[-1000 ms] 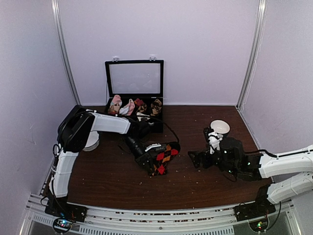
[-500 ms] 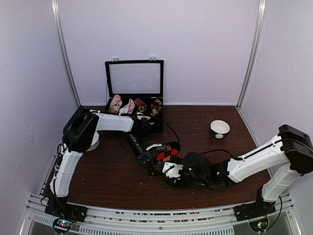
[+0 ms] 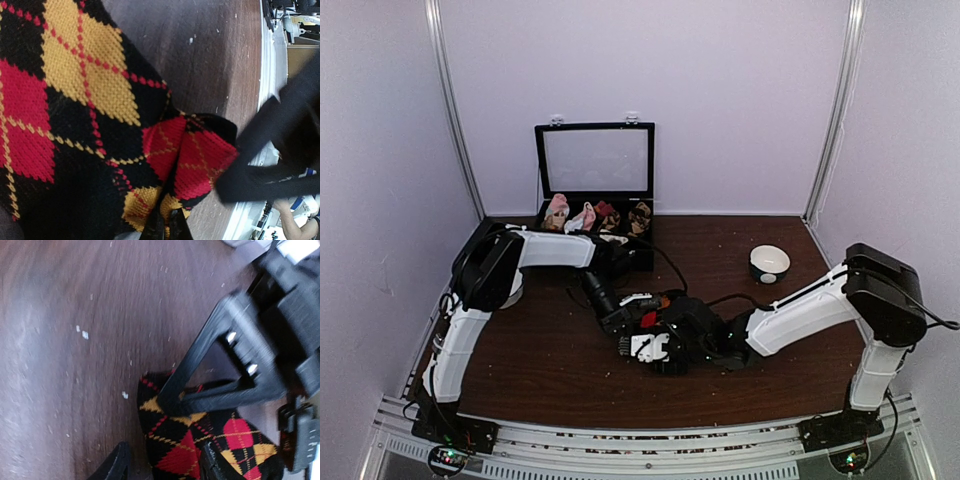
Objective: Roll the socks
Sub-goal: Roll the sock at the center of the board.
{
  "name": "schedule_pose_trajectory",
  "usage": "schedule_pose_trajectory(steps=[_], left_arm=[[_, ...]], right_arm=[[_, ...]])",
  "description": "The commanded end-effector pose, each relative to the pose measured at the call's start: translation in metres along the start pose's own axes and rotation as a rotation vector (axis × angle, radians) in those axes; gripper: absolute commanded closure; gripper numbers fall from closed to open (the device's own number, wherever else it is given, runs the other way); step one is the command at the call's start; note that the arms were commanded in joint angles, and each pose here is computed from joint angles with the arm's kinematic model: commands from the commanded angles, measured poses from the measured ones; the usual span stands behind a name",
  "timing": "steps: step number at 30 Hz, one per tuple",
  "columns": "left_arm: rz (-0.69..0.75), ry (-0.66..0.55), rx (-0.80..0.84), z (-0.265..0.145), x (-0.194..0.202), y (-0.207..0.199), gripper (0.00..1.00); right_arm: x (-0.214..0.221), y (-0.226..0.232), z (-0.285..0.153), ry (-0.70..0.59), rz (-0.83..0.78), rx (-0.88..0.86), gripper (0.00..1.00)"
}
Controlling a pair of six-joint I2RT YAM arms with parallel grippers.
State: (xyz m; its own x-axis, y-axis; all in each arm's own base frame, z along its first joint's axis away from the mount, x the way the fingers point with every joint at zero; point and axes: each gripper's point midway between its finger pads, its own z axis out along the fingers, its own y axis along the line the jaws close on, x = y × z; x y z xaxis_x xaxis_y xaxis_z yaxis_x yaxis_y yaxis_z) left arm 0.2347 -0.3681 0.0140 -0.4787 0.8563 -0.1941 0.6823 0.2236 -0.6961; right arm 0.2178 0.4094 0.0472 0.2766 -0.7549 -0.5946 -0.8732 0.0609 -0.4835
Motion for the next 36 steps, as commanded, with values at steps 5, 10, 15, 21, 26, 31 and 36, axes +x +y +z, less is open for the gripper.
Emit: schedule_pose_trajectory(steps=[5, 10, 15, 21, 26, 31, 36], left_arm=[[-0.015, 0.087, -0.167, 0.005, 0.018, 0.053, 1.0], [0.02, 0.066, -0.171, -0.005, 0.007, 0.046, 0.91], [0.096, -0.068, -0.195, -0.041, -0.009, 0.029, 0.72], [0.204, -0.267, -0.272, -0.09, -0.011, 0.011, 0.65], [0.384, -0.356, -0.253, -0.098, 0.003, -0.025, 0.63], [0.532, -0.31, -0.292, -0.083, 0.022, -0.036, 0.63], [0.678, -0.214, -0.384, -0.056, 0.022, -0.038, 0.63]], right_arm=[[0.029, 0.007, 0.018, 0.075, 0.026, -0.081, 0.59], [0.041, 0.009, 0.022, 0.115, 0.069, -0.121, 0.81], [0.051, 0.022, 0.018, 0.144, 0.17, -0.209, 1.0], [0.05, 0.033, 0.01, 0.115, 0.423, -0.29, 1.0], [0.052, 0.036, 0.013, 0.133, 0.669, -0.382, 1.0], [0.063, 0.031, 0.017, 0.163, 0.954, -0.472, 1.0], [0.077, 0.026, 0.021, 0.18, 1.153, -0.503, 1.0]])
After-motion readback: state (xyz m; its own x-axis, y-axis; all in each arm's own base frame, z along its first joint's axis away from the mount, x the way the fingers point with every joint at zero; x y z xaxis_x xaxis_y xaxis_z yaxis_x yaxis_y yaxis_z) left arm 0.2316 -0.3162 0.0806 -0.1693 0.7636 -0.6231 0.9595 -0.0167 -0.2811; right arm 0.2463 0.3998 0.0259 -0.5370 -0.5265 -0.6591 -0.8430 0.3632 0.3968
